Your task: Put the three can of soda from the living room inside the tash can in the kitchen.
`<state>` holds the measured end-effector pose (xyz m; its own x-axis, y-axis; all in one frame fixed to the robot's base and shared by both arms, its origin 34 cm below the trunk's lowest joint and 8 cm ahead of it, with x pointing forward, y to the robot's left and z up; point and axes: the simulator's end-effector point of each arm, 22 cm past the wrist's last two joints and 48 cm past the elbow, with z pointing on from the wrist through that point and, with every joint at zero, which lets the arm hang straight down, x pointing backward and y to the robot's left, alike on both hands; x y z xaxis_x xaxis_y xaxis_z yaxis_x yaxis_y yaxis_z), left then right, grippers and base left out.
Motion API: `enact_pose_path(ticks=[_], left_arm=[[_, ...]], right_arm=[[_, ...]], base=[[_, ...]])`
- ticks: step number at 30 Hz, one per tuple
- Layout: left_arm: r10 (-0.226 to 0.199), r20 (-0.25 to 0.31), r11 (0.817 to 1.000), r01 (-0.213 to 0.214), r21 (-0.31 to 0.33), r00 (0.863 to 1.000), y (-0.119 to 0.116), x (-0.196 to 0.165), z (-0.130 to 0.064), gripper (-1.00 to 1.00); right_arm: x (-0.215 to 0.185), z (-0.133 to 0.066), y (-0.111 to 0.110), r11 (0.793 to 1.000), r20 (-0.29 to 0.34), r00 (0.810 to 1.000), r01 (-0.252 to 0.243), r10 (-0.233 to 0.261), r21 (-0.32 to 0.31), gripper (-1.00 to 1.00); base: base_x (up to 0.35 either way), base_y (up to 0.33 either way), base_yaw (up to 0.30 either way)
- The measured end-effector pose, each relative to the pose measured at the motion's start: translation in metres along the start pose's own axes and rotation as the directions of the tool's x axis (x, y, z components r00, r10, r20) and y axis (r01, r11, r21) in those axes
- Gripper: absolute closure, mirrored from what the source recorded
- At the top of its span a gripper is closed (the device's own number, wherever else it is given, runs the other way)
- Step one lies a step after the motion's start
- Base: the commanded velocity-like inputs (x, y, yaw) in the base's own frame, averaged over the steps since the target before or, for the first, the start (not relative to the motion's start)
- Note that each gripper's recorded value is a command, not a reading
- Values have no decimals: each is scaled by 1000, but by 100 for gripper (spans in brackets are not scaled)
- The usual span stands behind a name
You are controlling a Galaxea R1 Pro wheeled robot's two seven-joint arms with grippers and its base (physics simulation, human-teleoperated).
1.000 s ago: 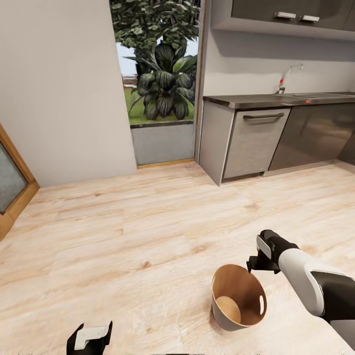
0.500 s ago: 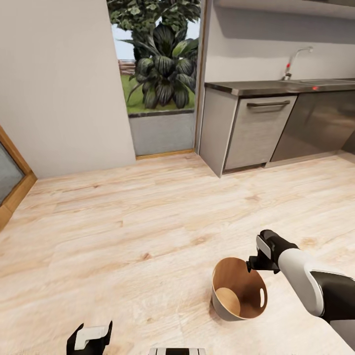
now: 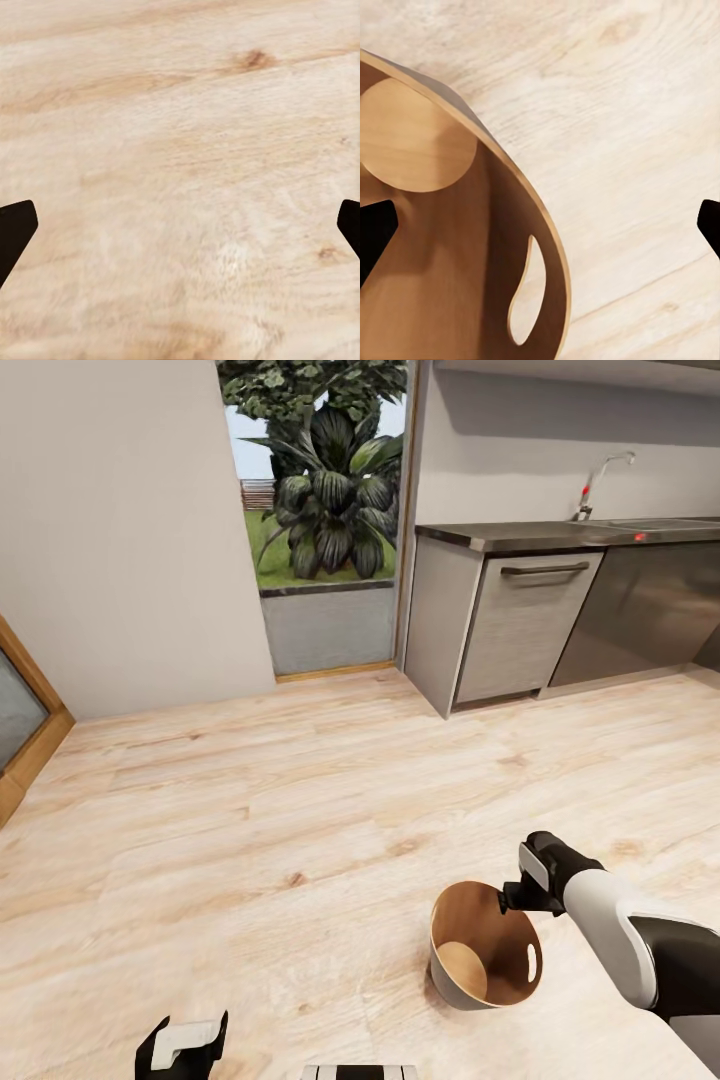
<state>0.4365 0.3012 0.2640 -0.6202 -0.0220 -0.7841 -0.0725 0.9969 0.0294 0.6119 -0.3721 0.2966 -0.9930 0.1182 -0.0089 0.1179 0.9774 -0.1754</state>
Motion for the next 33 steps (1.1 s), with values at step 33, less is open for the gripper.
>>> enact_pose_path(ticks=[33], left_arm=[[3,-69,1000,-3,-1,998,0,31,1,-100]], right_arm=[[8,31,5,1000,-42,999,1,-1,-2,-100]], base=[[0,0,0]])
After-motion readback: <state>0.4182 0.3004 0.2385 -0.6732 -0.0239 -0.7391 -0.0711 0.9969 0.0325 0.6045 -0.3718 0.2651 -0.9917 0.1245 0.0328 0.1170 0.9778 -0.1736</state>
